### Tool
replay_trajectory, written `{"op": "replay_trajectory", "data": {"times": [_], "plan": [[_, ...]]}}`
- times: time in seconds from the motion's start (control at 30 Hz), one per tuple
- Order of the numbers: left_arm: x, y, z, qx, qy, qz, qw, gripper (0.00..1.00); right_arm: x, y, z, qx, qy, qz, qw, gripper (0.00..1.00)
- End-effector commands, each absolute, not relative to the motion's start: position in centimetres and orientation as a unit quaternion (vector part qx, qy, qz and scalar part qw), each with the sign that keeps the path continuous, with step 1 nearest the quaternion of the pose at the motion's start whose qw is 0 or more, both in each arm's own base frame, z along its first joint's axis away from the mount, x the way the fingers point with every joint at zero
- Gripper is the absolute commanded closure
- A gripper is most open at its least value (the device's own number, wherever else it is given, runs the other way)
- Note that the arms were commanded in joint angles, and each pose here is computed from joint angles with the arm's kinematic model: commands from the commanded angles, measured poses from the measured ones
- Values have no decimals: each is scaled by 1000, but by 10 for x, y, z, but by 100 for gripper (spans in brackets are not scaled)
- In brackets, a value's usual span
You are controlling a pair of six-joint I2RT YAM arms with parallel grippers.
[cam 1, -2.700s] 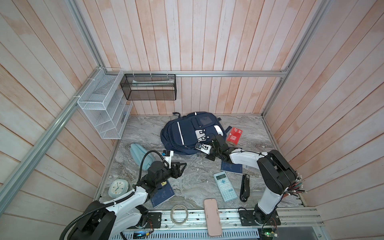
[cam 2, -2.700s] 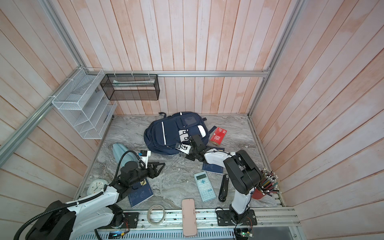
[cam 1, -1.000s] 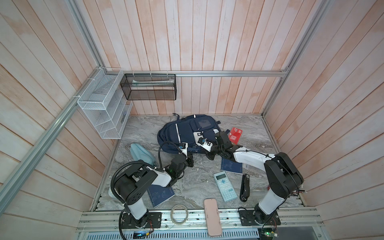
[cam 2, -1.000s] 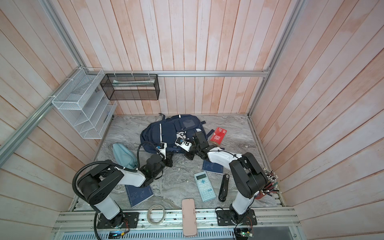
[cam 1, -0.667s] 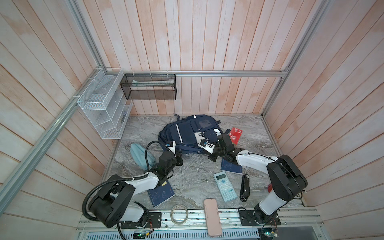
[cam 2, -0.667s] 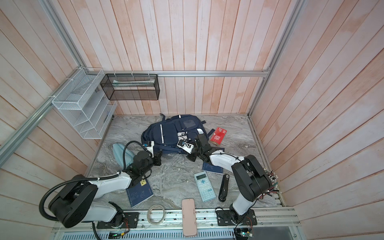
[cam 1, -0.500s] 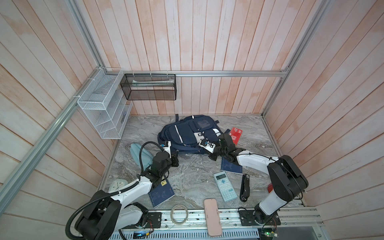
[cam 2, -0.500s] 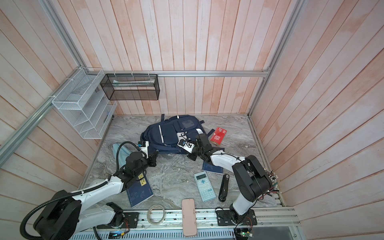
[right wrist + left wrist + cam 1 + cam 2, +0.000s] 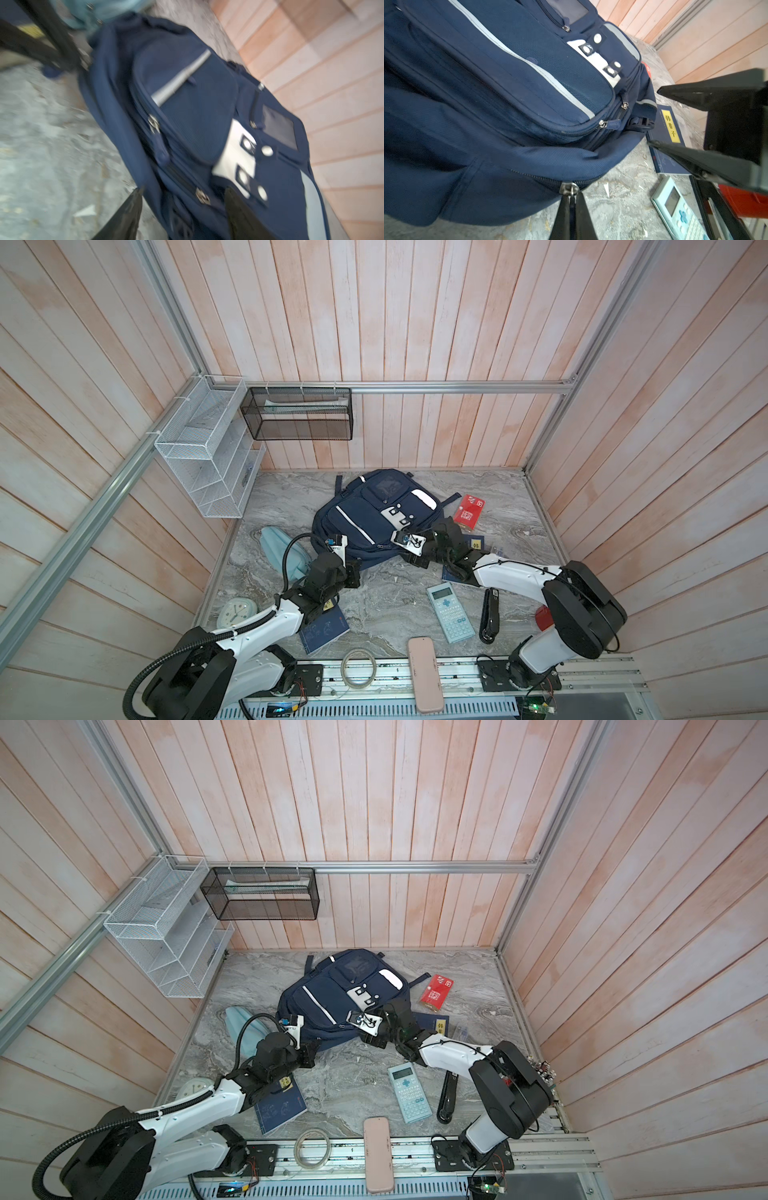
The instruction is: Pack the student bag
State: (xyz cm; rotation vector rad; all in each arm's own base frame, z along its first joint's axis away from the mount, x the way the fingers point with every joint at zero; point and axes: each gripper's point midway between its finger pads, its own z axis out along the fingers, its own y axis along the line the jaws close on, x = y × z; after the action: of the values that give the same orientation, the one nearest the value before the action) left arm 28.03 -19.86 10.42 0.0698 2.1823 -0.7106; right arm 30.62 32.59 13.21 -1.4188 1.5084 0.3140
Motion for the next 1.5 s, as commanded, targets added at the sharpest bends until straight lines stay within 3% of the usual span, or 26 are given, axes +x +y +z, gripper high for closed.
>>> {"op": "replay_trajectory", "data": {"times": [0.0, 0.13, 0.17, 0.3, 0.33, 0.57, 0.7, 0.83, 0.97, 1.0, 1.03, 1.17, 1.2, 1.33, 1.47], "plan": [[287, -219, 136, 31, 843, -322, 429, 100, 299, 352, 137, -591, 600, 146, 519, 37], [282, -223, 140, 33, 840, -340, 422, 100, 305, 376, 117, -599, 605, 155, 502, 42], [282, -223, 141, 33, 840, -340, 422, 100, 308, 380, 113, -595, 611, 157, 498, 49], [285, -212, 132, 21, 846, -328, 421, 100, 307, 380, 100, -601, 625, 160, 472, 96], [287, -207, 130, 16, 846, -328, 420, 100, 302, 378, 99, -608, 619, 160, 471, 100], [326, -139, 128, -50, 850, -258, 457, 100, 298, 344, 93, -625, 613, 124, 467, 100], [341, -101, 139, -101, 831, -264, 479, 100, 312, 316, 93, -619, 613, 114, 478, 100], [330, -110, 139, -78, 842, -256, 468, 100, 341, 287, 103, -584, 632, 111, 498, 100], [296, -141, 126, -56, 850, -290, 436, 100, 380, 261, 105, -534, 667, 40, 517, 100], [289, -148, 125, -52, 850, -297, 431, 100, 391, 252, 105, -515, 683, 17, 518, 98], [281, -158, 123, -45, 851, -305, 426, 100, 399, 245, 105, -497, 697, 7, 517, 90], [265, -189, 123, -11, 854, -324, 406, 100, 385, 251, 126, -483, 695, 48, 531, 38], [264, -196, 125, -3, 853, -331, 403, 100, 373, 259, 133, -495, 683, 62, 534, 34], [264, -222, 133, 21, 847, -350, 400, 100, 312, 293, 144, -552, 633, 126, 528, 32], [267, -232, 138, 29, 844, -358, 399, 100, 277, 322, 135, -592, 599, 151, 517, 32]]}}
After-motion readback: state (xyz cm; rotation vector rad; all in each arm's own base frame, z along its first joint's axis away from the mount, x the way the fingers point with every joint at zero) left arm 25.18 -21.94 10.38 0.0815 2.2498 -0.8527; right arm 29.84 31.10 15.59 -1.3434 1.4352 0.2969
